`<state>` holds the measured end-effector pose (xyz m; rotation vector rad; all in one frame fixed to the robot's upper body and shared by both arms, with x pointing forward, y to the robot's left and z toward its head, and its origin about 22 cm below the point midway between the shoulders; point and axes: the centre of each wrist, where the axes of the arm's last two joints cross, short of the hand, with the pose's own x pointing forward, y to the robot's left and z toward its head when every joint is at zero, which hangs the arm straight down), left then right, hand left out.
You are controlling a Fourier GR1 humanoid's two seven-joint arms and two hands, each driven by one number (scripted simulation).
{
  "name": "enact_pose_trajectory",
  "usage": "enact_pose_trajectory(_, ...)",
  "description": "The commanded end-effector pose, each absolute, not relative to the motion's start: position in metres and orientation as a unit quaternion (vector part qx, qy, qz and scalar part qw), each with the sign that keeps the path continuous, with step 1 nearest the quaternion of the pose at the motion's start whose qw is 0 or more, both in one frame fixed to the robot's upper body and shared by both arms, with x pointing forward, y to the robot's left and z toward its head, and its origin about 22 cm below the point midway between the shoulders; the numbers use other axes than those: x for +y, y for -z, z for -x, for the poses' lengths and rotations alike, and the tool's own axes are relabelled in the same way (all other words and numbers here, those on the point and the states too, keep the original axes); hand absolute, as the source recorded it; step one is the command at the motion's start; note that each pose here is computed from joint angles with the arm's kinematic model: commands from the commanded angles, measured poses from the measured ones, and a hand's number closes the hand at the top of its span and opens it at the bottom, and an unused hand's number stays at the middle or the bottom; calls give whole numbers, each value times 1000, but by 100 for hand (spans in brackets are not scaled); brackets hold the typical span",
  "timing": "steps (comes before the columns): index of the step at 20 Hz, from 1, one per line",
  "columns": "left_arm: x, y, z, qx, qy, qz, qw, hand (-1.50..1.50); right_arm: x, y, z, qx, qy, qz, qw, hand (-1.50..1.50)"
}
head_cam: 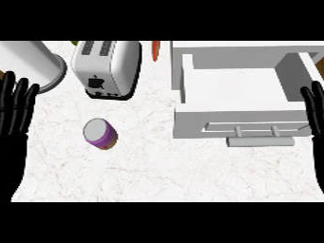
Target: Pick up the can, place it into the drawer and close the drawer
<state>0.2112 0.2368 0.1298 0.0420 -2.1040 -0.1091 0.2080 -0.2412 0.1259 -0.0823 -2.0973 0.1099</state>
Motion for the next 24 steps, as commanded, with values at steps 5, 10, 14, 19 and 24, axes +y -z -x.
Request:
enact_pose_trajectory(5,194,-132,-224,-874,99,99,465,-150,-242,-129,-225,-870,-36,39,490,-150)
enact_pose_trajectory(10,206,-95,-231,-757,111,24,644,-150,-252,-109,-207,-787,-4,65,613,-150)
enact_pose_trajectory(14,191,-119,-209,-762,101,26,639,-150,-249,-107,-193,-776,-14,75,626,-150)
enact_pose_trajectory(19,199,-118,-211,-751,102,27,651,-150,-259,-103,-180,-776,-9,69,627,-150)
enact_pose_trajectory(24,205,-117,-198,-741,65,31,668,-150,-270,-95,-180,-778,-10,71,624,-150)
